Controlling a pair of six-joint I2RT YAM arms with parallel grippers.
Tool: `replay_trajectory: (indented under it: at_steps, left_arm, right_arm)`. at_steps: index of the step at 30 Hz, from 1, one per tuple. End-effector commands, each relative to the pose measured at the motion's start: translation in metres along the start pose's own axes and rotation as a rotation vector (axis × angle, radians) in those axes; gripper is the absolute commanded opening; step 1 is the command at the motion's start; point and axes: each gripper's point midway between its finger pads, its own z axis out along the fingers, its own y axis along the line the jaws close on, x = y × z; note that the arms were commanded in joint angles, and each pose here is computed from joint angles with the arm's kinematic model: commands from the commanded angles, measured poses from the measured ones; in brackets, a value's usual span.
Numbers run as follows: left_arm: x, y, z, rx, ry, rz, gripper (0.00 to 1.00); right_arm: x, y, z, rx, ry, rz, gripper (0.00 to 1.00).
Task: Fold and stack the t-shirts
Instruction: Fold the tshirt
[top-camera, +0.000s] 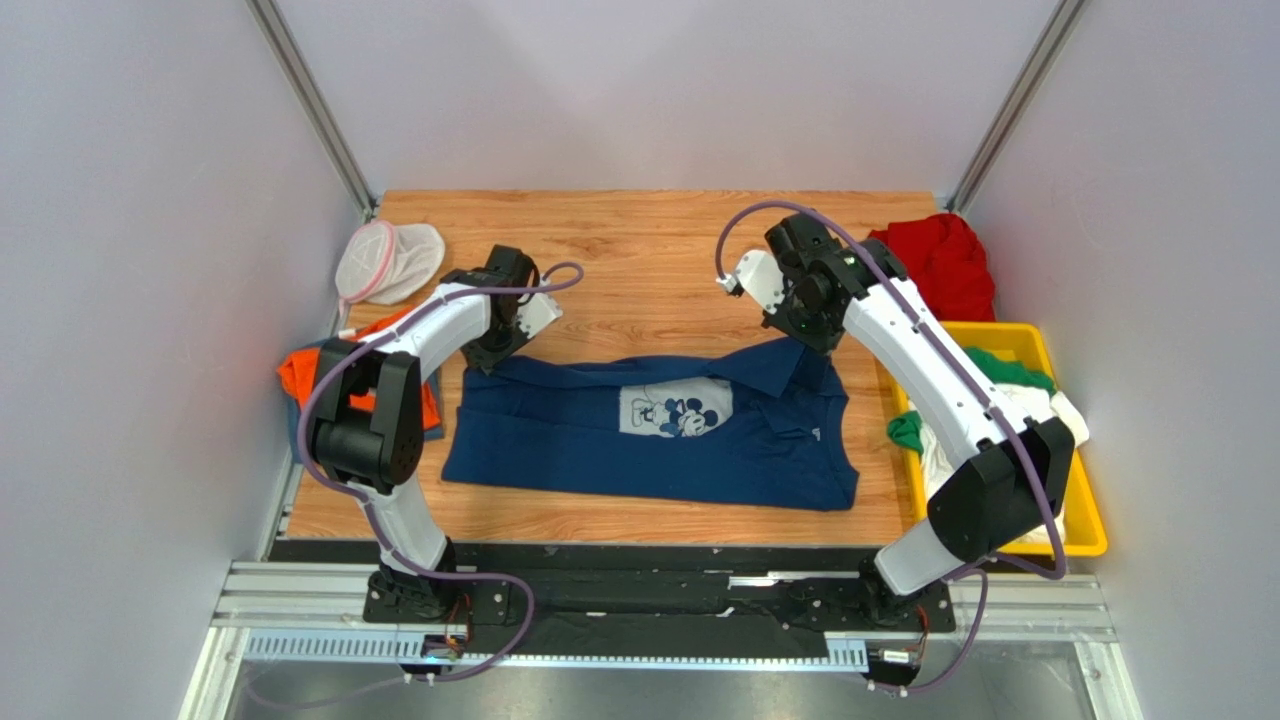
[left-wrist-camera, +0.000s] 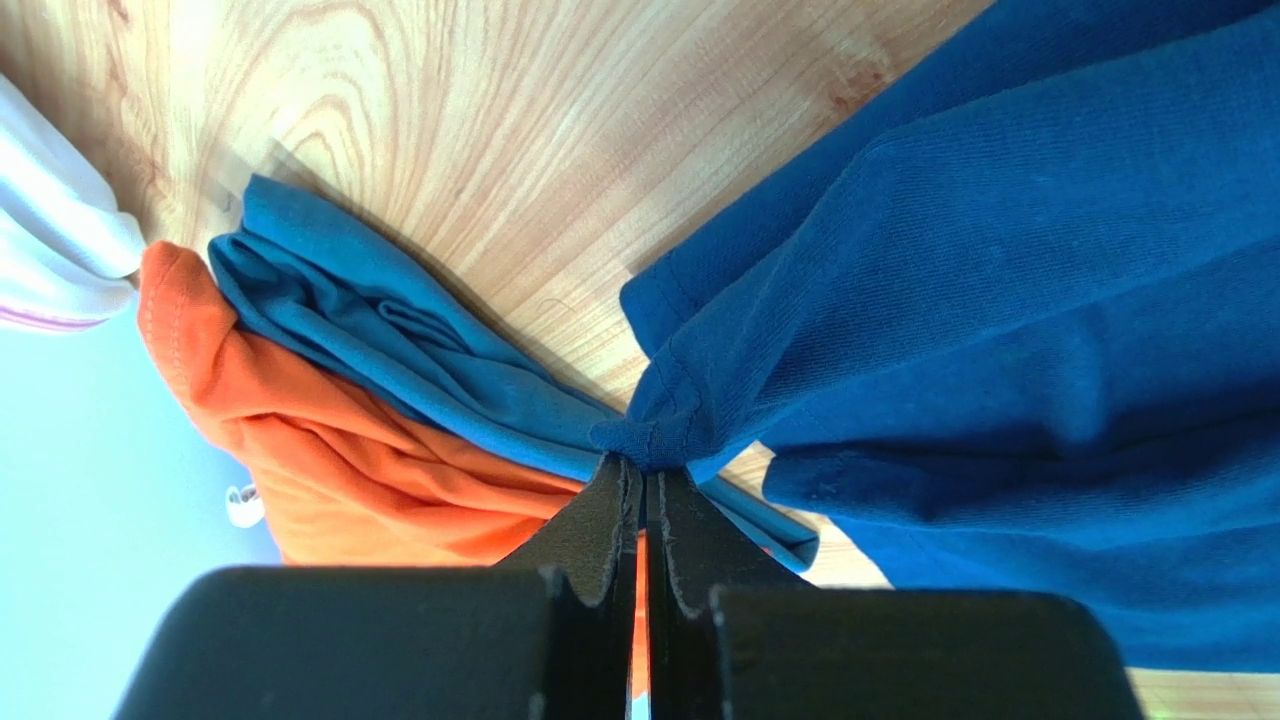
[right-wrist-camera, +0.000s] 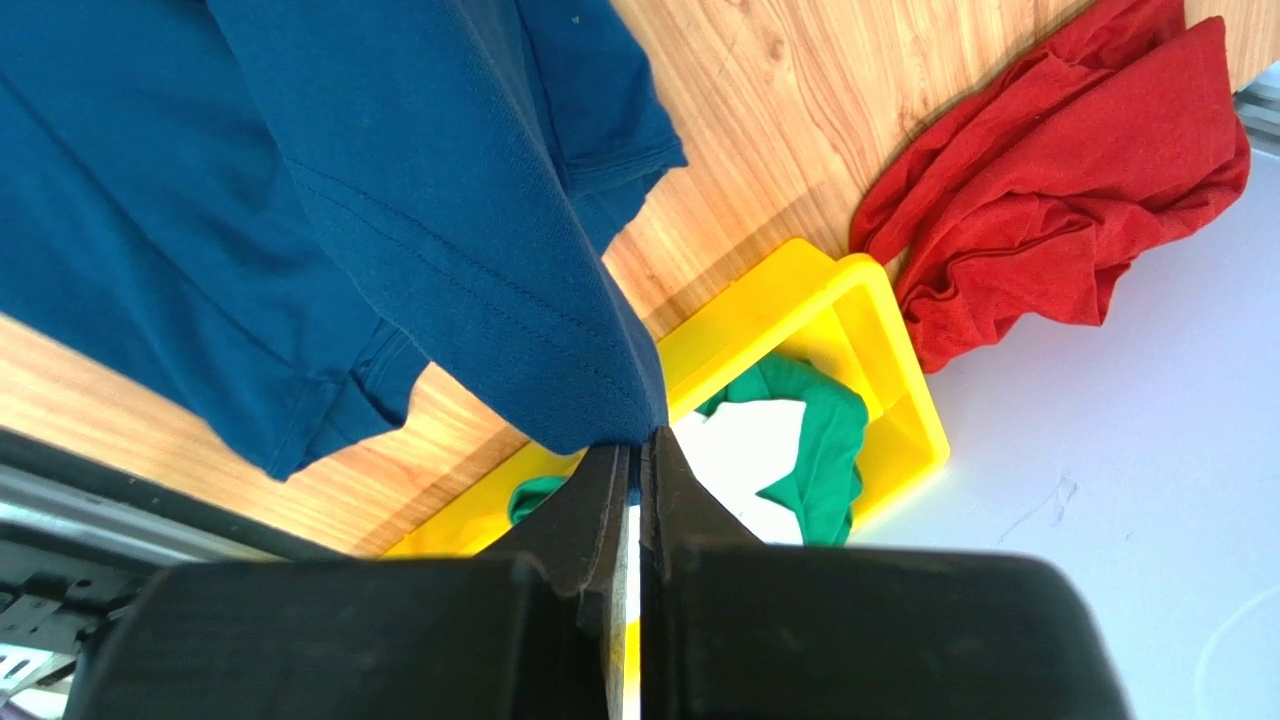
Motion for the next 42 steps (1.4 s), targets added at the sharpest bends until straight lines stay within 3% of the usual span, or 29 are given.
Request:
replay_trajectory:
  at_steps: [1,22,42]
  left_arm:
    - [-0.005,0.013,-0.017,-0.050,-0.046,-0.004,0.00]
    - [0.000,0.009,-0.015,-0.039,-0.030,0.009,0.00]
    - [0.004,0.006,-0.012,-0.039,-0.021,0.017,0.00]
  right_arm:
    - [0.005,0.009,-0.019,-0.011,-0.023,0.019,0.00]
    - [0.052,0.097,-0.007,-0.205,0.069,-0.054,0.00]
    - [0.077,0.142,-0.001,-0.292,0.122,-0.113,0.00]
